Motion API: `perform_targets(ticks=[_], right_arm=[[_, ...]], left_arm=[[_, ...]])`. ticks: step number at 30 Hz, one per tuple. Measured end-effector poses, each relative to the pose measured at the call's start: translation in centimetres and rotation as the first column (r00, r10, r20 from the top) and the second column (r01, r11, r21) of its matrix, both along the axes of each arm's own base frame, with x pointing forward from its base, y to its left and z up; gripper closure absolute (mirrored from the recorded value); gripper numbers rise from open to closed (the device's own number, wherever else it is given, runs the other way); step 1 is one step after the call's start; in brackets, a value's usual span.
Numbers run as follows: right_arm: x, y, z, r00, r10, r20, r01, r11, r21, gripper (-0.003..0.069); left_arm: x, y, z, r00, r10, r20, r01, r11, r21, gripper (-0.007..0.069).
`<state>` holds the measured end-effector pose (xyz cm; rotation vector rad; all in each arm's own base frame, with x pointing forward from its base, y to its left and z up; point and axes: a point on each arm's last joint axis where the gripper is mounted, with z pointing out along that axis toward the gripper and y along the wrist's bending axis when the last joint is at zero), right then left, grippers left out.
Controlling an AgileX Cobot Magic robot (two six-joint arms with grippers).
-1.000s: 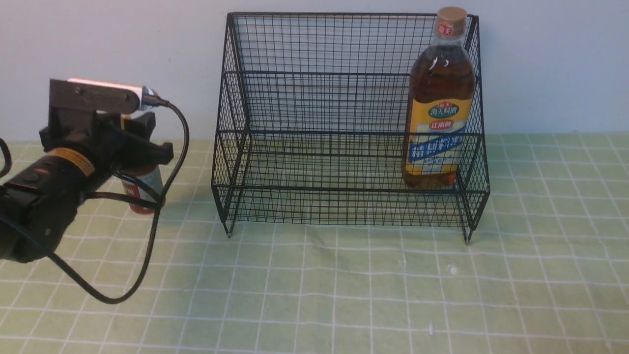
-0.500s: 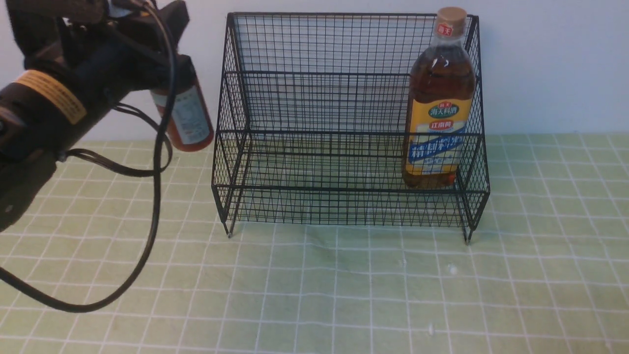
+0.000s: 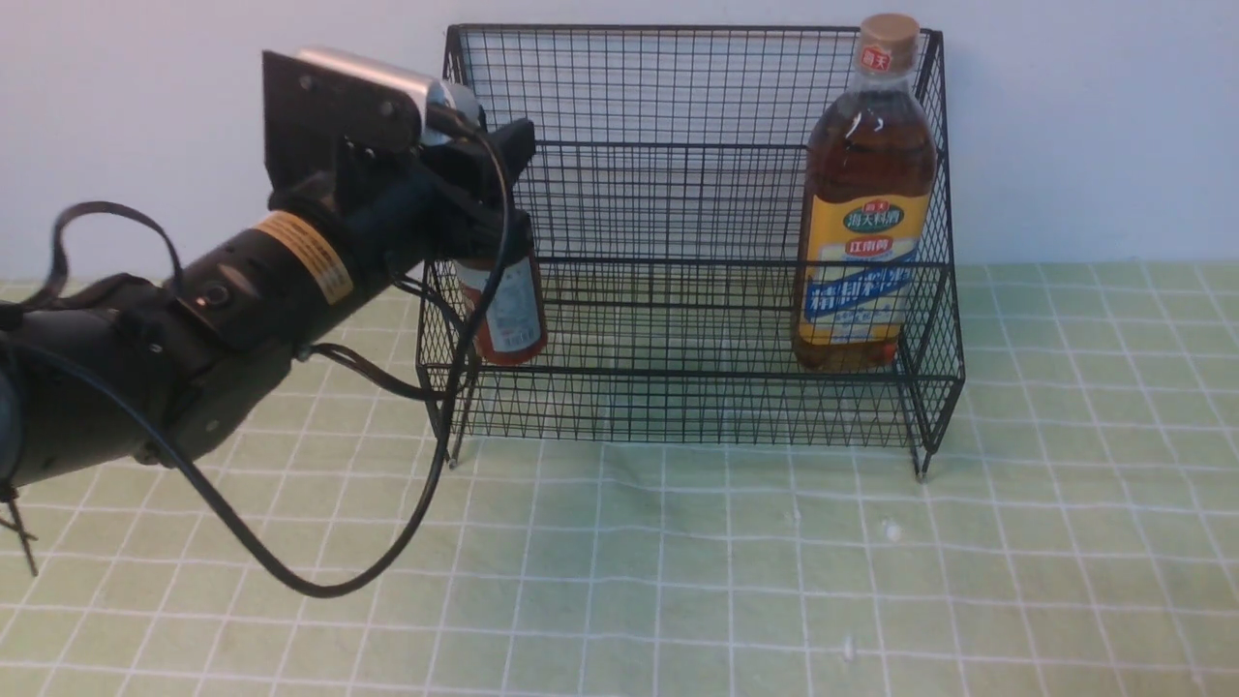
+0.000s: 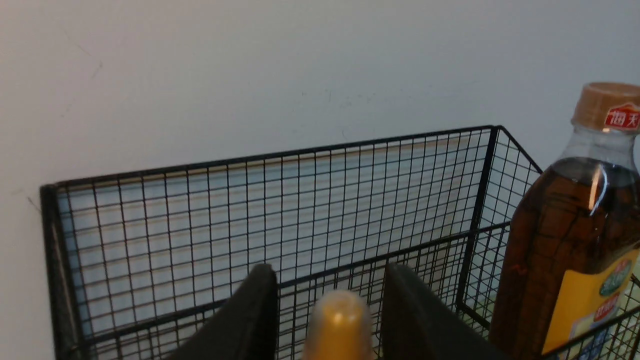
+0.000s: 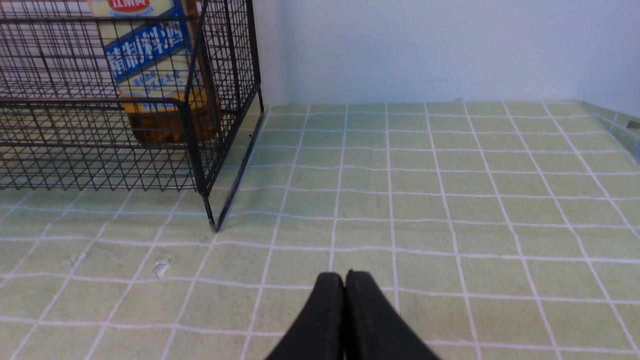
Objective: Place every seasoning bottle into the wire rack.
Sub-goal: Use the left arm to put the condiment bottle back on the shelf
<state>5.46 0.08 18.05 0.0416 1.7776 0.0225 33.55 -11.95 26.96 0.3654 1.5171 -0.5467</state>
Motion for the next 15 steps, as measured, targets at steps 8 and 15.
perform_targets(ticks=[8,15], right_arm=[[0.0,0.0,0.0,1.0,0.0,0.0,0.0,1.0,0.0,0.0673],[0.0,0.0,0.0,1.0,0.0,0.0,0.0,1.0,0.0,0.0673]], left_arm=[[1.3,-0.2,-3.9,0.991,0.019,-0.13,-0.013,0.999,0.05,0.0377],[1.5,-0.1,-4.9,0.982,0.042,-0.186,-0.027,0.996,0.084,0.0365]])
